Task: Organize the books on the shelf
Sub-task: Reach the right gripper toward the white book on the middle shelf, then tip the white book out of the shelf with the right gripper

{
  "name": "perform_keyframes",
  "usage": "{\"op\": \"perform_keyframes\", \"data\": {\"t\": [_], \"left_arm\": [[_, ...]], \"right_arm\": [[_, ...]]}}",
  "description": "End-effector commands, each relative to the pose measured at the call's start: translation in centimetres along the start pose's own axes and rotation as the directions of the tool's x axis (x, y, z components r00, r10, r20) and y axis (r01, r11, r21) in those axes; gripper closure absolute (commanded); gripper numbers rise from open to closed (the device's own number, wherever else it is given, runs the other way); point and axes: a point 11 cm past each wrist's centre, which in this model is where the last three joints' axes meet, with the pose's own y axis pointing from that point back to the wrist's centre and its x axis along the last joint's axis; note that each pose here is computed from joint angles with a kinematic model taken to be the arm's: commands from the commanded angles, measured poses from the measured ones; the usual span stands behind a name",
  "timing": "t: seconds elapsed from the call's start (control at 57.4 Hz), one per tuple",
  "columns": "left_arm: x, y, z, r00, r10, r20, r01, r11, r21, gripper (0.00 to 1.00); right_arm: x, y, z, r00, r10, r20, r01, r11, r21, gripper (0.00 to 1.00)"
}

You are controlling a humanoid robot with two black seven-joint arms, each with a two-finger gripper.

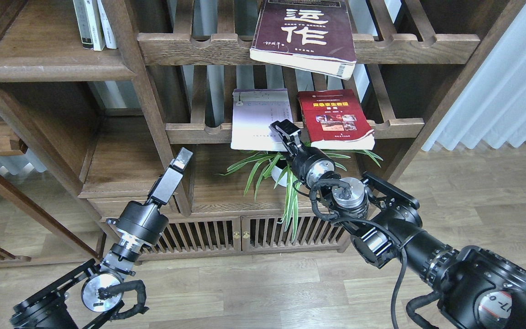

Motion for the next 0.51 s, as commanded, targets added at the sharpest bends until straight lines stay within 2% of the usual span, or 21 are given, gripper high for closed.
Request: {"op": "perform_keyframes", "data": {"t": [0.0,0.174,0.296,0.488], "left_arm": [[0.0,0.0,0.0,1.000,0.000,0.000,0.000,1.000,-0.001,0.00],[0.0,0.0,0.0,1.000,0.001,0.000,-0.001,1.000,0.001,0.00],[0.1,0.1,0.0,1.000,0.004,0.000,-0.004,1.000,0.000,0.00],[0.3,0.0,0.3,1.000,0.007,0.005,-0.007,1.000,-0.008,0.00]], "right_arm": [[-0.1,-0.1,-0.1,1.000,-0.001,0.001,0.001,1.000,-0.007,0.52],[-0.1,-0.2,-0.6,1.000,0.001,0.014,-0.001,1.000,0.008,0.67],[-0.4,-0.2,-0.9,1.000,-0.011,0.021,0.011,1.000,0.021,0.86],[-1.3,-0.2,-1.3,0.997,-0.066,0.040,0.065,0.997,0.038,0.93]]}}
